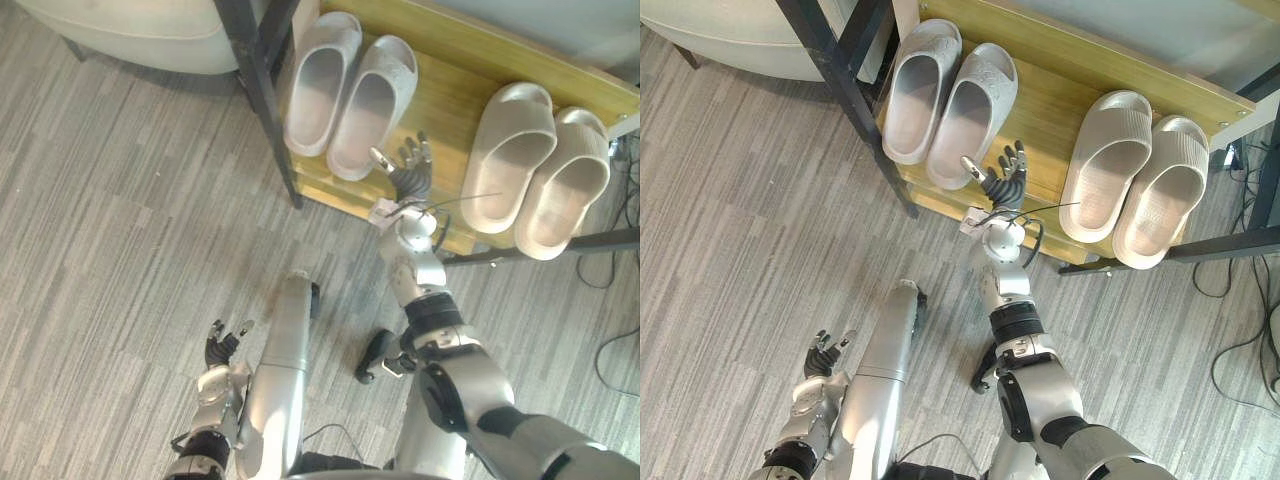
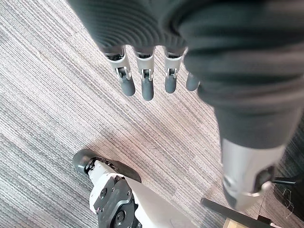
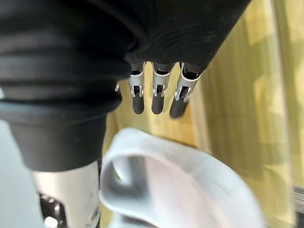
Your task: Organize the slippers on the shoe rack
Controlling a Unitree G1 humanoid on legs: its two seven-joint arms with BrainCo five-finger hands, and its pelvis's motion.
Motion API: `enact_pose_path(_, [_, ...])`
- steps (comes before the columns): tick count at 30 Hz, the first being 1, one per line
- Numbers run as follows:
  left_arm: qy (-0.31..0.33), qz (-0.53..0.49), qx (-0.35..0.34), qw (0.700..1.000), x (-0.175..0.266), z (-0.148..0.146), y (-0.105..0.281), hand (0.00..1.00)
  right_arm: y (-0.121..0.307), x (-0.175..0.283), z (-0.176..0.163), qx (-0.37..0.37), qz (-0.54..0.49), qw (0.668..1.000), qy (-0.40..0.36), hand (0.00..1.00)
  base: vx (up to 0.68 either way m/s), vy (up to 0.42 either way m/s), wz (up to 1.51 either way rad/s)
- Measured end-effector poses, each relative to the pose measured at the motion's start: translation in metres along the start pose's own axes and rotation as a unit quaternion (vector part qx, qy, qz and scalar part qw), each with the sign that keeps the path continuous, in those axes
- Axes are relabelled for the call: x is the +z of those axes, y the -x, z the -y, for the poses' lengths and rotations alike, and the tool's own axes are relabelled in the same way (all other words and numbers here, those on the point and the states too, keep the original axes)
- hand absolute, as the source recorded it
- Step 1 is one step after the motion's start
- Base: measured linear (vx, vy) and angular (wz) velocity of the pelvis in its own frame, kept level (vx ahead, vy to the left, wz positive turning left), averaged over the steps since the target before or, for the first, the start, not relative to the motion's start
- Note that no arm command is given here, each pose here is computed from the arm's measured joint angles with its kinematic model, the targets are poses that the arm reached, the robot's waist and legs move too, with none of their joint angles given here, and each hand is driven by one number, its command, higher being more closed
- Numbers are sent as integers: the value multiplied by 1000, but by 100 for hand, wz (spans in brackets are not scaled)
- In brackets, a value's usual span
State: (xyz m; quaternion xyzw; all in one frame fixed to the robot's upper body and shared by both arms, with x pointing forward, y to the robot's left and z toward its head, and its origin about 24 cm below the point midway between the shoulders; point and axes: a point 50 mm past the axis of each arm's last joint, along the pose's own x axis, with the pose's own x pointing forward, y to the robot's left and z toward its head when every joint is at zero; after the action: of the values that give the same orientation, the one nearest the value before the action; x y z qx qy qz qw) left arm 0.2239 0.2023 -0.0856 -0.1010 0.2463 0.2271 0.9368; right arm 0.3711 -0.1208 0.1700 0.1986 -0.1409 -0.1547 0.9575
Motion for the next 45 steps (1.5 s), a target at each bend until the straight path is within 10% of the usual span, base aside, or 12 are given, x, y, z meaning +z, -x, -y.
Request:
enact_pose_path(11, [6, -4, 16, 1000, -6, -11, 4, 0, 36, 16, 25, 26, 79, 996, 23, 0, 9, 4, -7])
enact_pose_path(22, [-96, -35, -3, 995, -25, -41, 12, 0, 108, -78, 74, 140, -90, 967, 192, 0, 79, 23, -6])
enact_pose_path(33, [-213, -140, -24, 967, -75, -77, 39, 0, 251, -177, 238, 40, -494, 784, 373, 0, 138, 30, 4])
enact_pose_path(45, [-254, -133, -107, 952, -88, -37, 49, 0, 275, -175, 266, -47, -549, 763, 338, 0, 51, -30, 3])
